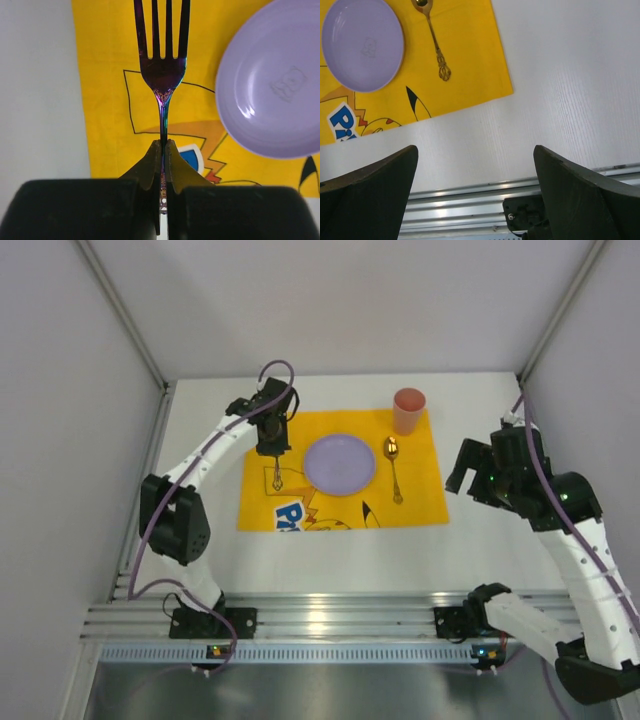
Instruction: Set the dinner table for one person
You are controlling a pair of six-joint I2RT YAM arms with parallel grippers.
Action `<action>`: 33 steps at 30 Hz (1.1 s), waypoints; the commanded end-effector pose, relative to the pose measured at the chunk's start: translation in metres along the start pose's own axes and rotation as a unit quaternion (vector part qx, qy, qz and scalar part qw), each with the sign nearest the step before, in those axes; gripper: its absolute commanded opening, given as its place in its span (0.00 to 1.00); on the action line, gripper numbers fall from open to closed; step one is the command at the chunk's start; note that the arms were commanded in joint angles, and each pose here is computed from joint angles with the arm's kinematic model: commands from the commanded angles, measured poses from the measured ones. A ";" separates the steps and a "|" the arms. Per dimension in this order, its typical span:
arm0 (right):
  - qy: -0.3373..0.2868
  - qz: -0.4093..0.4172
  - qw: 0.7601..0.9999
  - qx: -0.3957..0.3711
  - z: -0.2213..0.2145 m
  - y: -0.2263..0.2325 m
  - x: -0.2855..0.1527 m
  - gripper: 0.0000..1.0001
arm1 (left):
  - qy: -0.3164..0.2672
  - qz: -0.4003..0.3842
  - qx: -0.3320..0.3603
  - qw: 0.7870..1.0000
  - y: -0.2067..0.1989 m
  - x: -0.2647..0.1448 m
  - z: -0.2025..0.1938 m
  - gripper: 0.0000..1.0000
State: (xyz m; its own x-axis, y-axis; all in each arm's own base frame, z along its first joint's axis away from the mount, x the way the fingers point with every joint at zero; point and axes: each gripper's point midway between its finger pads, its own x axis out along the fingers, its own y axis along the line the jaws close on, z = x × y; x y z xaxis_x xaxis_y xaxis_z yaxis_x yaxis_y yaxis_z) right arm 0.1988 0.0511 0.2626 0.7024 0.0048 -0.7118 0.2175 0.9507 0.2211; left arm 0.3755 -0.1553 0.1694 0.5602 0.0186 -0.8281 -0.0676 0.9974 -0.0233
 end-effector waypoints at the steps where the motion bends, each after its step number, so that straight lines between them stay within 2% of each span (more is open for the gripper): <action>1: -0.035 0.013 0.999 0.004 0.029 0.017 0.003 1.00 | -0.008 -0.034 0.027 0.999 -0.001 0.029 0.026 0.00; 9: -0.016 -0.009 1.000 -0.007 0.043 0.031 0.033 1.00 | 0.047 -0.054 0.014 0.997 -0.003 0.101 0.020 0.00; 13: -0.008 -0.007 1.000 -0.003 0.045 0.039 0.046 1.00 | 0.064 -0.044 0.015 0.997 -0.002 0.113 0.019 0.01; 21: -0.002 -0.013 1.000 -0.008 0.045 0.041 0.058 1.00 | 0.070 -0.028 0.024 0.997 0.010 0.122 0.018 0.21; 25: -0.004 -0.010 1.000 -0.008 0.045 0.042 0.059 1.00 | 0.076 -0.022 0.027 0.996 0.015 0.121 0.015 0.37; 31: -0.021 -0.001 1.000 -0.009 0.054 0.044 0.050 1.00 | 0.057 -0.024 0.018 0.998 0.013 0.103 0.032 0.40; 33: -0.030 0.007 0.999 -0.011 0.060 0.046 0.043 1.00 | 0.032 -0.031 0.011 0.999 0.011 0.082 0.050 0.47</action>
State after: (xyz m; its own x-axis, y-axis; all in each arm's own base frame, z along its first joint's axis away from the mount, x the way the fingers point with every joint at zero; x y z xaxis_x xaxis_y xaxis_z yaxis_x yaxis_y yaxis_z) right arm 0.2713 0.0750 0.2447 0.6568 -0.0218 -0.7537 0.2307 0.9575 0.1734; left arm 0.4471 -0.1390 0.0759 0.4048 -0.0307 -0.9139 -0.0096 0.9992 -0.0378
